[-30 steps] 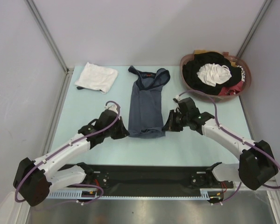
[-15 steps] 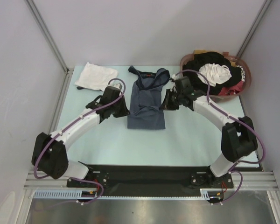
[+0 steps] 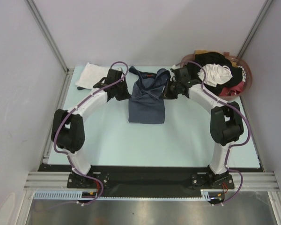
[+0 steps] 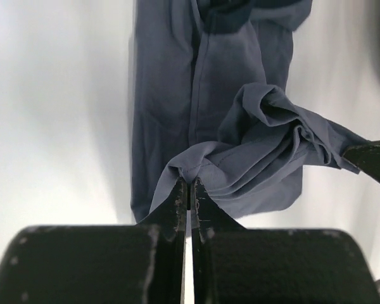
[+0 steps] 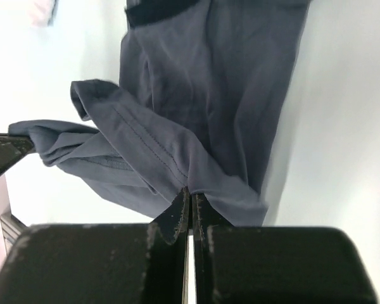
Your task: Fold and stack the tank tops
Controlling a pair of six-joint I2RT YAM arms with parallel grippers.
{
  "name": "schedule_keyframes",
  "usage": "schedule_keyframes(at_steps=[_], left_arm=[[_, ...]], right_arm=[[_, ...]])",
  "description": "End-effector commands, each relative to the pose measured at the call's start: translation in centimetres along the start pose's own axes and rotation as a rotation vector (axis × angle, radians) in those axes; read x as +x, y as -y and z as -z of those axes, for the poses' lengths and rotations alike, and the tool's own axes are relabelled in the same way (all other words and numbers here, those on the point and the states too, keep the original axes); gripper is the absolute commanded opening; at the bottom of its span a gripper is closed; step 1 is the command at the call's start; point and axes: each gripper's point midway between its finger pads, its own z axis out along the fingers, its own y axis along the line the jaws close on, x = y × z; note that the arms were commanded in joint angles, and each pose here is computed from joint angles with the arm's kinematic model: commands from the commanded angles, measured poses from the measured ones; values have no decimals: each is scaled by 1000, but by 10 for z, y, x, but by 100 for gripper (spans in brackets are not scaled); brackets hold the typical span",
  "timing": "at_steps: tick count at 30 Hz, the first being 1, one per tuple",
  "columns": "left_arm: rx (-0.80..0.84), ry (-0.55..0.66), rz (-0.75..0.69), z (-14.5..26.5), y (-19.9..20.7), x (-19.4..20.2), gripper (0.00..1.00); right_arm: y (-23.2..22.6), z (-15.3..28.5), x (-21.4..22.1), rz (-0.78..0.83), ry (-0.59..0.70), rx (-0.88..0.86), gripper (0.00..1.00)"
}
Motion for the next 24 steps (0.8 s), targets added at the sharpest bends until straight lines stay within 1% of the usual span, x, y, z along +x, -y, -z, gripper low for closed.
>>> schedule_keyframes(at_steps=[1,2,3,7,9,13,14,15,16,17,18,19,20,21,22,23,24], left_arm=[[33,28,-9,-6,6,-25,0],[41,30,-5,-9,7,-29,0],[39,26,-3,-15,6,-29,0],[26,21,8,-27,1,-33,0],[24,19,17,-33,-1,-36,0],[31,20,23,-42,-3,-40,0],[35,21,26,-44,-4,-41,1],[41,25,23,-48,-5,-42,2],[38,28,23,-49,-5,-43,10],[34,38,24,-51,-7,-45,20],[40,45,21,-52,-6,-46,34],[44,55,17,-51,-6,-48,52],[47,71,6,-49,-7,-49,58],[45,87,3,-46,-8,-51,64],[30,86,1,-46,-14,-44,74],[38,120,-10,-36,-11,-50,77],[32,127,-14,-32,-13,-50,78]], right_arm=[[-11,0,-40,17,88,-48,0],[-7,-10,-37,11,61,-53,0],[-12,-10,-45,19,75,-67,0],[-9,-23,-52,26,82,-94,0],[-4,-32,-50,14,62,-89,0],[4,-42,-56,1,72,-90,0],[4,-43,-60,2,85,-97,3],[5,-45,-62,4,88,-102,3],[7,-50,-64,2,86,-107,4],[8,-52,-66,0,87,-103,19],[13,-53,-68,-10,90,-92,34],[16,-52,-70,-11,100,-79,48],[20,-53,-68,-12,106,-72,58],[23,-49,-69,-12,121,-64,62],[18,-40,-76,-1,158,-68,64],[27,-38,-65,-10,146,-49,69],[28,-34,-63,-15,149,-41,71]])
